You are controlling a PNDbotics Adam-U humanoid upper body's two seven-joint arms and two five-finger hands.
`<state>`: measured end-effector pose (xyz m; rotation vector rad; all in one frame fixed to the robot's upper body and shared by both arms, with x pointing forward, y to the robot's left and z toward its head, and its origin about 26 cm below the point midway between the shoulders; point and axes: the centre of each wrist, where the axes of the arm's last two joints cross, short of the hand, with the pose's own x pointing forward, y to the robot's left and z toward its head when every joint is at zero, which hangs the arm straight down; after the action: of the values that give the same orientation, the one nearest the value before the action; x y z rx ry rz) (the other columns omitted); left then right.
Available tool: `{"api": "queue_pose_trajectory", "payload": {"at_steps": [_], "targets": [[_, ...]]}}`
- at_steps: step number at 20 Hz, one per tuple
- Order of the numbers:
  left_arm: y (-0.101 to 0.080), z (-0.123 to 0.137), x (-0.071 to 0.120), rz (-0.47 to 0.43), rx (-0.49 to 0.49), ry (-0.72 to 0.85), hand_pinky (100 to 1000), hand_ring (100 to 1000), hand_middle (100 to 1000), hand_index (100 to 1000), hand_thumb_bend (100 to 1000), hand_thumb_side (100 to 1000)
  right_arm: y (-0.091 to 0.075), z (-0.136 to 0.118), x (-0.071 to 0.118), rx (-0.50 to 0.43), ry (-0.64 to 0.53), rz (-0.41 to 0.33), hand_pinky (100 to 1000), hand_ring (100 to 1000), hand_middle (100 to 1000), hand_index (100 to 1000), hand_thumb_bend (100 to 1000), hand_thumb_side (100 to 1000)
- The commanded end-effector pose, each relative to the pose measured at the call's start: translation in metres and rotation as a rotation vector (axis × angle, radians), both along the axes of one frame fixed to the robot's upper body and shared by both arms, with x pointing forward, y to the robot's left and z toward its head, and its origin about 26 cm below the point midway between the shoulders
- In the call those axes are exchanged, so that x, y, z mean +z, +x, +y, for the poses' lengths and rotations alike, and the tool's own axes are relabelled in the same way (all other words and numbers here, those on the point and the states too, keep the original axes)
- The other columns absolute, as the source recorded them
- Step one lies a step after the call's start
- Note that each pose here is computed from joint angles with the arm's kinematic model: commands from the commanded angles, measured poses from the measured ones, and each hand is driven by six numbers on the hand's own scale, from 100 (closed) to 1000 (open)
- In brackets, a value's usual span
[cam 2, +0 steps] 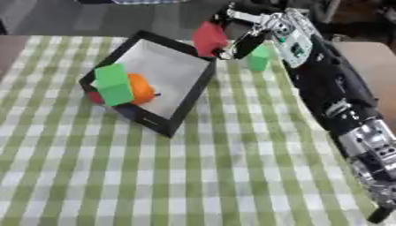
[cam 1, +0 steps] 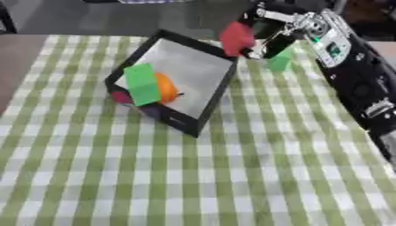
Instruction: Pick up objects on the table and place them in the box.
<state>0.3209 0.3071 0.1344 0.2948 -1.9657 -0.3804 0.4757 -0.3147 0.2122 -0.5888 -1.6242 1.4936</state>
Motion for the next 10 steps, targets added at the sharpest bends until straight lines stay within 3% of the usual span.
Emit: {"api": "queue_pose_trajectory", "payload": {"at_steps": [1,5,8,9,10], "targets": [[0.002,-0.008,0.012,-0.039,-0.044,0.001,801,638,661,894,402,953,0.009,0.010,0.001,-0.045,0.055,0.010,838,722,627,796,227,226],[0.004,-0.016,0.014,-0.042,-0.083,-0.005,804,639,661,895,397,953,0.022,0.037,-0.016,-0.094,0.067,0.074,841,738,680,849,275,283],[0.004,-0.016,0.013,-0.041,-0.088,-0.006,805,638,661,894,398,953,0.026,0.050,-0.024,-0.088,0.029,0.070,883,821,812,942,412,402],[0.004,-0.016,0.013,-0.040,-0.086,-0.006,805,638,661,894,398,953,0.026,0.053,-0.025,-0.079,0.000,0.070,912,863,867,973,439,422],[0.004,-0.016,0.013,-0.040,-0.085,-0.006,805,638,661,894,398,953,0.026,0.054,-0.024,-0.071,-0.030,0.070,912,863,867,973,439,422]]}}
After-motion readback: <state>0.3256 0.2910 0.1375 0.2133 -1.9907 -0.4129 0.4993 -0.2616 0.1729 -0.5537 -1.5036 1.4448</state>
